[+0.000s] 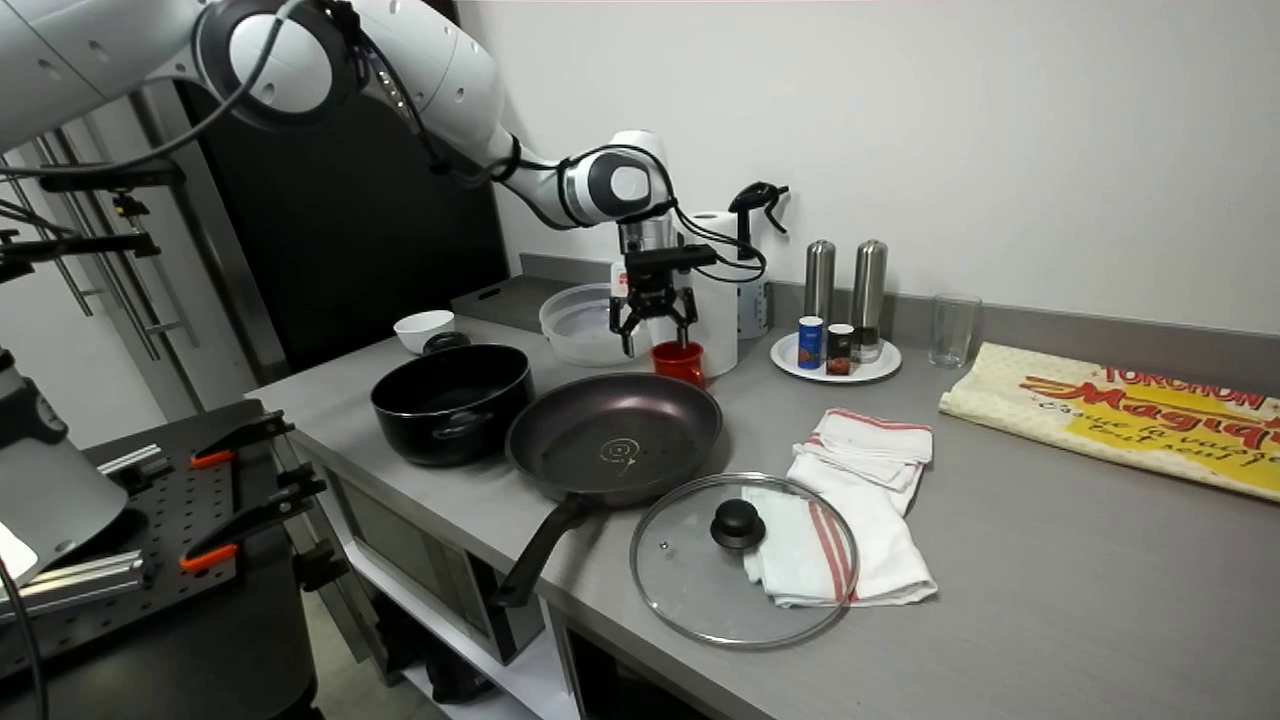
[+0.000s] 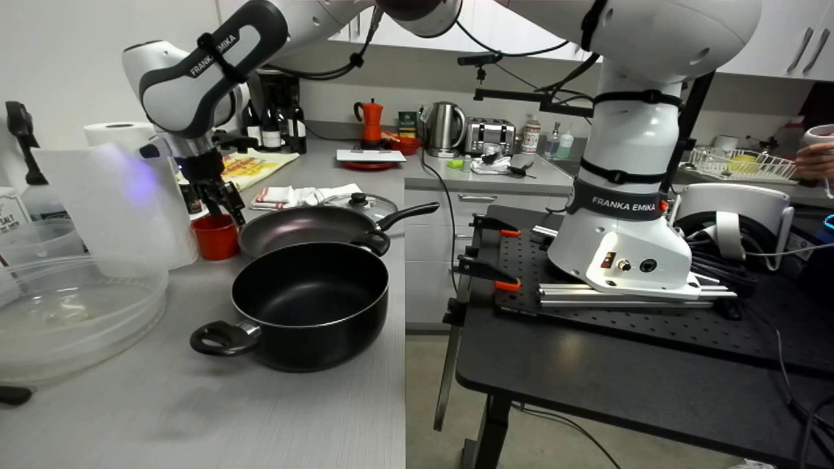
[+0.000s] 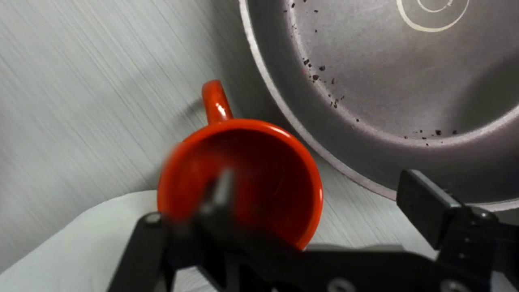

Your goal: Move the red mug to the left

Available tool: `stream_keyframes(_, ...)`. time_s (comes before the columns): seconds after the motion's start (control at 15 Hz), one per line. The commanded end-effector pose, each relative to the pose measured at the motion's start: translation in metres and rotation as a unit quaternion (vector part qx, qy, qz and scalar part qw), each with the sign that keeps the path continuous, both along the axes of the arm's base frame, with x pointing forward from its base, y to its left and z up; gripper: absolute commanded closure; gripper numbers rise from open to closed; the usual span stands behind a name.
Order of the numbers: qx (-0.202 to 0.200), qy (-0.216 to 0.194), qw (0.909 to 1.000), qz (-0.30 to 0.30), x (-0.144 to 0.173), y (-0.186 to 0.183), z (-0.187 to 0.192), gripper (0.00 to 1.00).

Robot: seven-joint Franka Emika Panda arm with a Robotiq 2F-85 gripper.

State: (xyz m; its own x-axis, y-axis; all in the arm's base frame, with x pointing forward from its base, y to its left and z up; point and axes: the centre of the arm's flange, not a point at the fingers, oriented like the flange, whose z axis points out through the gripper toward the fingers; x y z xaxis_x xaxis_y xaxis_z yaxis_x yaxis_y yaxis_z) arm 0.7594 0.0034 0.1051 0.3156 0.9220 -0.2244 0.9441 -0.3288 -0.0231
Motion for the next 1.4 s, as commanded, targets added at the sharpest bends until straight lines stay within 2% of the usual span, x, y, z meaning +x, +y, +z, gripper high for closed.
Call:
stream_keyframes(0.0,0.029,-0.001,0.9995,0.014,-0.007,-0.010,-0.008,0.00)
stream_keyframes(0.13,0.038,-0.001,0.9991,0.016,-0.009,-0.014,-0.011,0.00)
stream_keyframes(0.2,0.043,-0.001,0.9989,0.017,-0.011,-0.016,-0.012,0.06)
stream_keyframes(0.27,0.048,-0.002,0.9987,0.018,-0.011,-0.018,-0.013,0.26)
stream_keyframes(0.4,0.054,-0.002,0.9983,0.019,-0.012,-0.020,-0.014,0.40)
stream_keyframes(0.73,0.065,-0.005,0.9977,0.017,-0.014,-0.024,-0.014,0.80)
stream_keyframes(0.93,0.068,-0.009,0.9975,0.018,-0.014,-0.026,-0.010,0.99)
stream_keyframes(1.33,0.072,-0.031,0.9968,0.017,-0.013,-0.029,-0.003,0.98)
